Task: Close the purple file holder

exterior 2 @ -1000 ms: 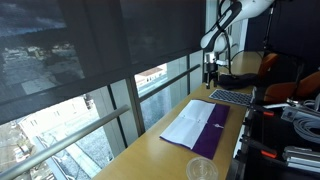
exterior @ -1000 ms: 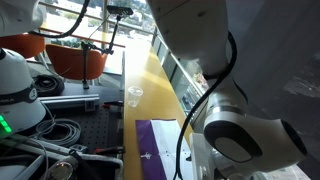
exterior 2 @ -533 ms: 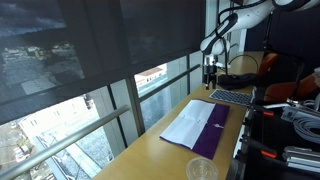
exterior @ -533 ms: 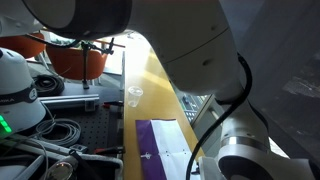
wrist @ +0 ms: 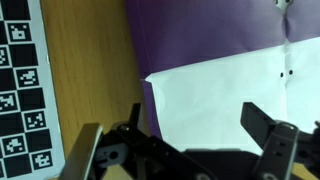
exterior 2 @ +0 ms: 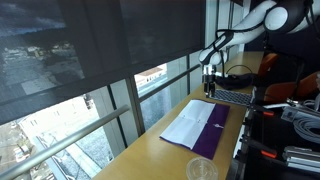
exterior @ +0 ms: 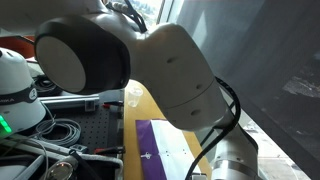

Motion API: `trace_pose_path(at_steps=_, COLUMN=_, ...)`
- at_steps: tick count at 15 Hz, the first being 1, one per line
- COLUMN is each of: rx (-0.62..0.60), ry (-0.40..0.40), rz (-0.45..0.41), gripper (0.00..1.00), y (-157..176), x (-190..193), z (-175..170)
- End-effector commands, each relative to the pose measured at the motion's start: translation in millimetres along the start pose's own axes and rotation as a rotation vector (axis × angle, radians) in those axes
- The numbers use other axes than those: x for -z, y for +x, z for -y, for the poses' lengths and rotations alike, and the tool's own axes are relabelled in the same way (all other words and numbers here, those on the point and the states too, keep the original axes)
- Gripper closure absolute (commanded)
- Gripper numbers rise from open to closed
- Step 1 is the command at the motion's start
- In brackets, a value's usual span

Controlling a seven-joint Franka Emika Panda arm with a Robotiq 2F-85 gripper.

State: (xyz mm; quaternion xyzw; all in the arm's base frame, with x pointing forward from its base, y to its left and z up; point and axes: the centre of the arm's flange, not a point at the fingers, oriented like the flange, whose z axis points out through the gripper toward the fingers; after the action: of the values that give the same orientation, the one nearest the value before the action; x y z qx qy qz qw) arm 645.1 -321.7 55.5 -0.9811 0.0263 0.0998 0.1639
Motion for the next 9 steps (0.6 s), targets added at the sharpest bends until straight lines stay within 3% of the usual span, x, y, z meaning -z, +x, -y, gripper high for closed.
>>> trace_pose_path(at_steps=1, rx=0.040, ry=0.008, rz=0.027, gripper=0.00, y=27, x=-13, z=-18)
trace_pose_path(at_steps=9, rx=0.063, ry=0.030, rz=0.053, gripper=0.00, y=27, x=-31, z=-26)
